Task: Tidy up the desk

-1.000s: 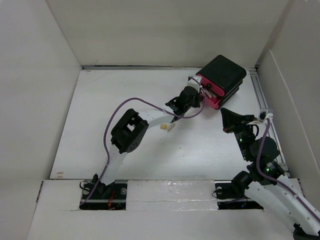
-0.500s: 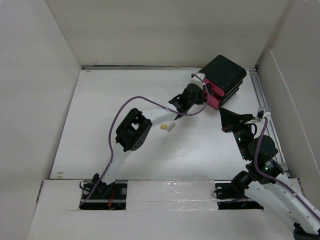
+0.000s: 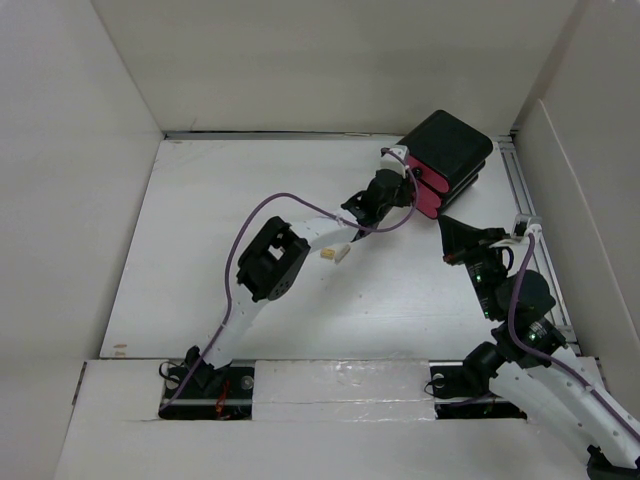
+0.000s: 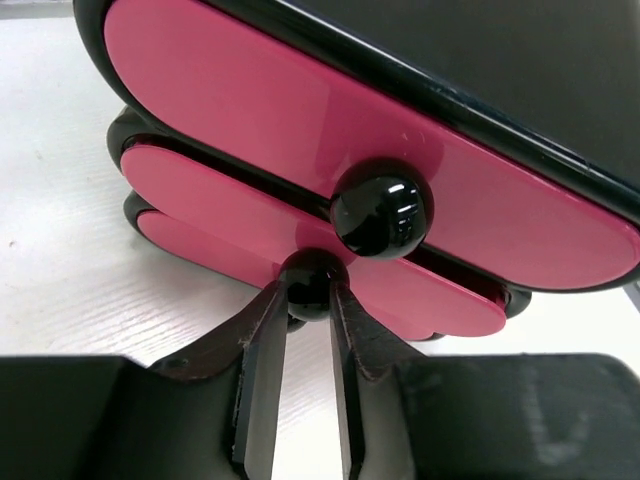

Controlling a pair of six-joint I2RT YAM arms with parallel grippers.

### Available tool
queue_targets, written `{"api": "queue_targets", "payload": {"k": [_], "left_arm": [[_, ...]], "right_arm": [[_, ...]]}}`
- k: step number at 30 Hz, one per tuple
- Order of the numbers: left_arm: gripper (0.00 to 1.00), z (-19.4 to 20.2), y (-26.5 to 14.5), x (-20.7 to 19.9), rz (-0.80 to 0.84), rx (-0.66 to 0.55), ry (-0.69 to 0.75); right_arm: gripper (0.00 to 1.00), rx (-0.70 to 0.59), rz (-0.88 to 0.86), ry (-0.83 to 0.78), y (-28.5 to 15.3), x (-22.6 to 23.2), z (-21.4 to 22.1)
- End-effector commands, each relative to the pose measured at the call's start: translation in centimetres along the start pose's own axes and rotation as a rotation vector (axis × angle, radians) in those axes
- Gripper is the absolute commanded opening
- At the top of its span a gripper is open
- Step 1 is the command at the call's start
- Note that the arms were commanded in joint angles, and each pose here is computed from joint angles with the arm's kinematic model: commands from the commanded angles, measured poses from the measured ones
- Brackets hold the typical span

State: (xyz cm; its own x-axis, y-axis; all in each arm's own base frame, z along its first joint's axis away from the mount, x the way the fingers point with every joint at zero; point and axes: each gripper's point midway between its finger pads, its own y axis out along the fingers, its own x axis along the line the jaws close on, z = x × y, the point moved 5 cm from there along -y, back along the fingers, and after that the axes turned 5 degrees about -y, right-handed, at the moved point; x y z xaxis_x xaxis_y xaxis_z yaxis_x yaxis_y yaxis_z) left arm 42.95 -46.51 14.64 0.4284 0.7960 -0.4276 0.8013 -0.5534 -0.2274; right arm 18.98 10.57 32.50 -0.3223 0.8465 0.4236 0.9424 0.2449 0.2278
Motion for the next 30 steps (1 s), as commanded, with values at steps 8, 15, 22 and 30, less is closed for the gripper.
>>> {"api": "queue_targets", "payload": {"k": [8, 15, 22, 30], "left_arm": [[0.28, -1.3, 0.8, -0.7, 0.007, -0.059, -0.047], [0.38, -2.0, 0.4, -1.7, 0.054, -0.055, -0.070], [0.46, -2.7, -0.4, -2.3, 0.083, -0.043, -0.072], [0.56, -1.4, 0.5, -2.0, 0.062, 0.021, -0.053]], "right_arm": [[0.00, -0.053, -0.028, 0.014, -0.2, 0.6, -1.5], [0.00, -0.053, -0.026, 0.013, -0.1, 0.6, -1.4], [0.00, -0.053, -0.024, 0.015, -0.1, 0.6, -1.5], [0.00, -0.059, -0.025, 0.017, -0.3, 0.5, -1.6]]}}
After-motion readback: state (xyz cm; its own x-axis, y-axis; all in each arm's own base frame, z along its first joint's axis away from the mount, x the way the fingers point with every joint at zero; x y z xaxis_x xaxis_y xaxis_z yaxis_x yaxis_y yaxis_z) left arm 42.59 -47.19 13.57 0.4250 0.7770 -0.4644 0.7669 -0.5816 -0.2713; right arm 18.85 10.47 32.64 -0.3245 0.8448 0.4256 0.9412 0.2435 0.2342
